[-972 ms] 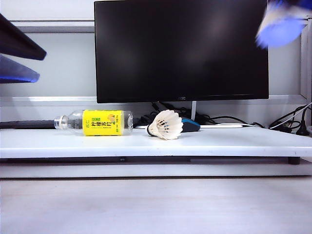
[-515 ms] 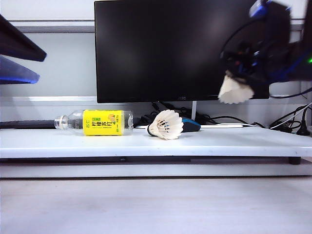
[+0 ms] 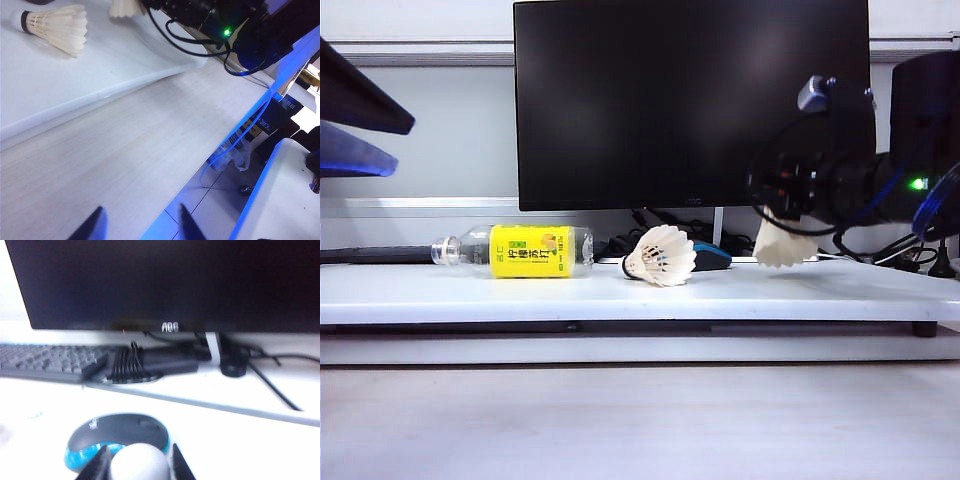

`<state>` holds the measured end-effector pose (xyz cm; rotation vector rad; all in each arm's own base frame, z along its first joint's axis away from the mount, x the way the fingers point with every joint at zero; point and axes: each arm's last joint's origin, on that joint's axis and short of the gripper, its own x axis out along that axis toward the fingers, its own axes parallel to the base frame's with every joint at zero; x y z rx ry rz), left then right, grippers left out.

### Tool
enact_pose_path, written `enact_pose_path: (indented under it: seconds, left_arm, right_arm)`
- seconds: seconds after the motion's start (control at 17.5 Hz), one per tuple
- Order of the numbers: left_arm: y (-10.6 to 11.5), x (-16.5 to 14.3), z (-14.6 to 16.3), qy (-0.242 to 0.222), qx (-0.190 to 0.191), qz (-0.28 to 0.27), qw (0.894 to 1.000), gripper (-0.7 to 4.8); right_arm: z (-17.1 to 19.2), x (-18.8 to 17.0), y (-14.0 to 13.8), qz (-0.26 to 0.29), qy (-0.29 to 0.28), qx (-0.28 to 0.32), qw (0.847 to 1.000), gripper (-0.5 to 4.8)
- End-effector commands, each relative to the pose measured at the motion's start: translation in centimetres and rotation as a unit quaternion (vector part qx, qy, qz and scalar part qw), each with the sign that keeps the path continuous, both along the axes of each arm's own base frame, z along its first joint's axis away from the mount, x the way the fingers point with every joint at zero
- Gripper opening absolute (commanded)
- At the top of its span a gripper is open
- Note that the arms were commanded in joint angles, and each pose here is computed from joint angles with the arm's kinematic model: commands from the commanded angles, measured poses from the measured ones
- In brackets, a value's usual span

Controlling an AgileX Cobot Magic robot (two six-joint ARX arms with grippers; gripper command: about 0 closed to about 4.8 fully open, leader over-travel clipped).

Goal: Stack the badminton balls on the table vertically.

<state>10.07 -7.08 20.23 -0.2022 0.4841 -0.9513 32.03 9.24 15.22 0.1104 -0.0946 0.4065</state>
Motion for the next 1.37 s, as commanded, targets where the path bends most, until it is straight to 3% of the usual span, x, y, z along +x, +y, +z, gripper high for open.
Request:
enact_pose_path:
  seconds: [0.06,0.34,1.37]
  left_arm:
    - [-0.01,0.05,0.15,-0.006,0.000,0.001,1.000,1.92]
    - [-0.01,0.05,0.15,-0.005,-0.001,0.001,1.000,1.92]
    - [-0.01,0.03,0.16,-0.005,-0.001,-0.001,1.000,1.92]
  right_arm:
    - [0.37,0.05,0.05,-0.001,-0.012,0.003,1.000,1.16]
    - [-0.37,0.11,0.07,0.001,0.025,-0.007,1.000,1.16]
    - [-0.36,-0.03,0.32,0.049,0.023,-0.011,0.998,1.19]
